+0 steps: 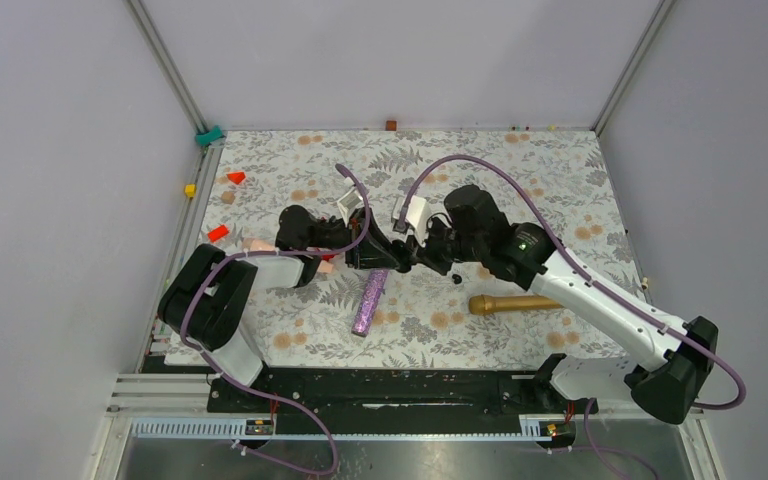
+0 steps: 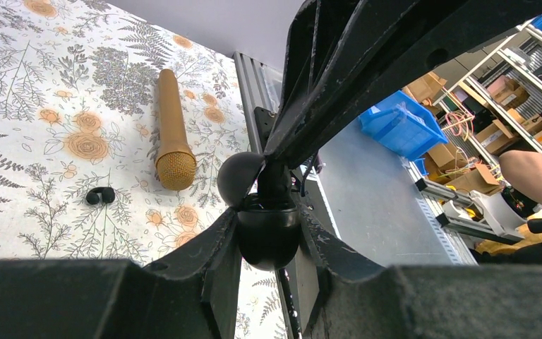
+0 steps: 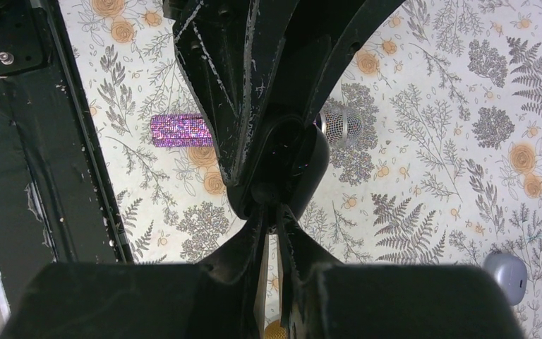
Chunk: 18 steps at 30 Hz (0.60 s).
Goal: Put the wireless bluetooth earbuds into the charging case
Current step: Place the earbud in the charging case.
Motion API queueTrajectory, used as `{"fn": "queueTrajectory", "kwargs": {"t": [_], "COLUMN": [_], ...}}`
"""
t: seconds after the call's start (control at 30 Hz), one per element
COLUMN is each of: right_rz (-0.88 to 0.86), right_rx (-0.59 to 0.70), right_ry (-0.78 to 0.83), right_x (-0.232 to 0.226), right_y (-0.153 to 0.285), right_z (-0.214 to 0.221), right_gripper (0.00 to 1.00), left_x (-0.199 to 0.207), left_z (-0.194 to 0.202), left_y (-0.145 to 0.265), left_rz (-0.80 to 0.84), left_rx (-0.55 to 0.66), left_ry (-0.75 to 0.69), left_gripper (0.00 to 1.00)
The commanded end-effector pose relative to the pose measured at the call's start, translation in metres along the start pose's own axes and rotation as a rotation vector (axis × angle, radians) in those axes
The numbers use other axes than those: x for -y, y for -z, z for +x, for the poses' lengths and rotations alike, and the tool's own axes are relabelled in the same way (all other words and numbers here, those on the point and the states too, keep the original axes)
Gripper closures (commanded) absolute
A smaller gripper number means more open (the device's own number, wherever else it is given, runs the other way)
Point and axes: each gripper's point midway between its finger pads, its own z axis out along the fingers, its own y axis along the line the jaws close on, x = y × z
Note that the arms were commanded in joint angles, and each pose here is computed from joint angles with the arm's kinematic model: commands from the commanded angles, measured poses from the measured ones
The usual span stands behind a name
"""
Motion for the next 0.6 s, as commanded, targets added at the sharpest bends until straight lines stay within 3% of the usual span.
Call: {"fn": "queueTrajectory", "kwargs": {"t": [0.0,0.57], "right_rz": [-0.142,0.009], "right_rx": [-0.024,-0.077], "right_ry": [-0.012,-0.162], "right_x": [-0.030,-0.007], "right_y": [-0.005,-0.010], "right_z": [0.000,-0.005], "right_gripper": [0.90,0.87], "left_x": [0.017,0.030], "left_z": [-0.032,-0.035], "left_y": [-0.005,-0.002], "left_rz": [0.010,0.004], "left_rx": [0.080,0.095], "left_ry": [-0.188,-0.326], "left_gripper": [0.96,0.92]}}
